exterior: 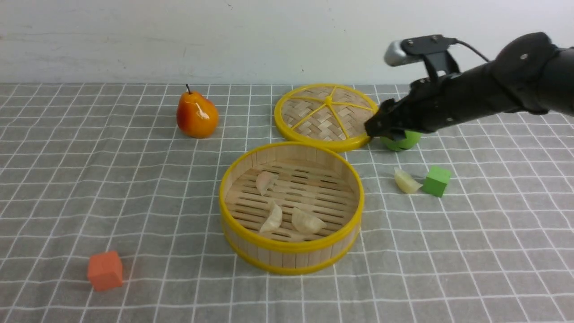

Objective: Put the dumplings into the steamer on the table with the grey tablecloth.
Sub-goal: 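Reach for and grasp a dumpling lying on the table beside the steamer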

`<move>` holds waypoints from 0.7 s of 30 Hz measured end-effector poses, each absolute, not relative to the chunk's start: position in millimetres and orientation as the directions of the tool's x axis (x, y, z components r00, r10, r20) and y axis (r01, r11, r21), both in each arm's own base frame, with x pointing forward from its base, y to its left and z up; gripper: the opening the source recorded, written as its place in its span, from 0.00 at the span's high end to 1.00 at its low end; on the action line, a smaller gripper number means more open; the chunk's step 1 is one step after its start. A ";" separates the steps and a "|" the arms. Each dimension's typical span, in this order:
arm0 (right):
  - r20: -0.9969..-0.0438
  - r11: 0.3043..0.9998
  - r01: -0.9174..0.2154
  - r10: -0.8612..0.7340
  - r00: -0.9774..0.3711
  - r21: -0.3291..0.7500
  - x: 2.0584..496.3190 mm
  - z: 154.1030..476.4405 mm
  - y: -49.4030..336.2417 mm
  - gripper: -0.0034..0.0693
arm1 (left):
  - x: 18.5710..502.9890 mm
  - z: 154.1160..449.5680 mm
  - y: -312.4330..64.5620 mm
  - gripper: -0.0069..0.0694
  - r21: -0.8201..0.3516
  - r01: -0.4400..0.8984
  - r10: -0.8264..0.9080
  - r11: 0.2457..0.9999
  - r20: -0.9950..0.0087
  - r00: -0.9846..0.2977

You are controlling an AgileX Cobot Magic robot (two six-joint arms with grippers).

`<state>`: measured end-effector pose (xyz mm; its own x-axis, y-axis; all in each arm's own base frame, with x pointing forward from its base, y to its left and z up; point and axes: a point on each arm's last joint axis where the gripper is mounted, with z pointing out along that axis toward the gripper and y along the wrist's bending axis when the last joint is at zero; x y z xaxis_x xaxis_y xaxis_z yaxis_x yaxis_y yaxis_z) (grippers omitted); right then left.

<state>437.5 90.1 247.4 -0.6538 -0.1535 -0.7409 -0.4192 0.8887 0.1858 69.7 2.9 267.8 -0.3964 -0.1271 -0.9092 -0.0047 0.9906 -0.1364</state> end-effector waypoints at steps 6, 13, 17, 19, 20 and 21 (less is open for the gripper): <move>-0.653 0.925 -0.330 -0.135 -0.745 0.186 458.6 174.5 66.2 0.33 | 69.8 268.0 3.0 0.91 -0.134 -0.004 -0.124 0.991 -0.911 -0.394; -0.641 0.926 -0.338 -0.156 -0.752 0.170 463.1 155.6 65.8 0.53 | 69.9 268.2 3.1 0.91 -0.131 -0.004 -0.122 0.991 -0.912 -0.392; -0.617 0.905 -0.376 -0.183 -0.765 0.198 460.9 158.1 69.5 0.81 | 69.9 268.2 3.1 0.91 -0.131 -0.004 -0.122 0.991 -0.912 -0.392; -0.618 0.895 -0.394 -0.192 -0.763 0.209 462.6 164.0 71.5 0.92 | 69.9 268.2 3.1 0.91 -0.131 -0.004 -0.122 0.991 -0.912 -0.392; -0.617 0.886 -0.411 -0.204 -0.760 0.214 463.3 168.4 72.8 0.96 | 69.9 268.2 3.2 0.91 -0.130 -0.004 -0.121 0.991 -0.912 -0.392; -0.617 0.877 -0.428 -0.214 -0.757 0.221 464.2 173.7 74.3 0.97 | 69.9 268.2 3.2 0.90 -0.130 -0.004 -0.121 0.991 -0.912 -0.392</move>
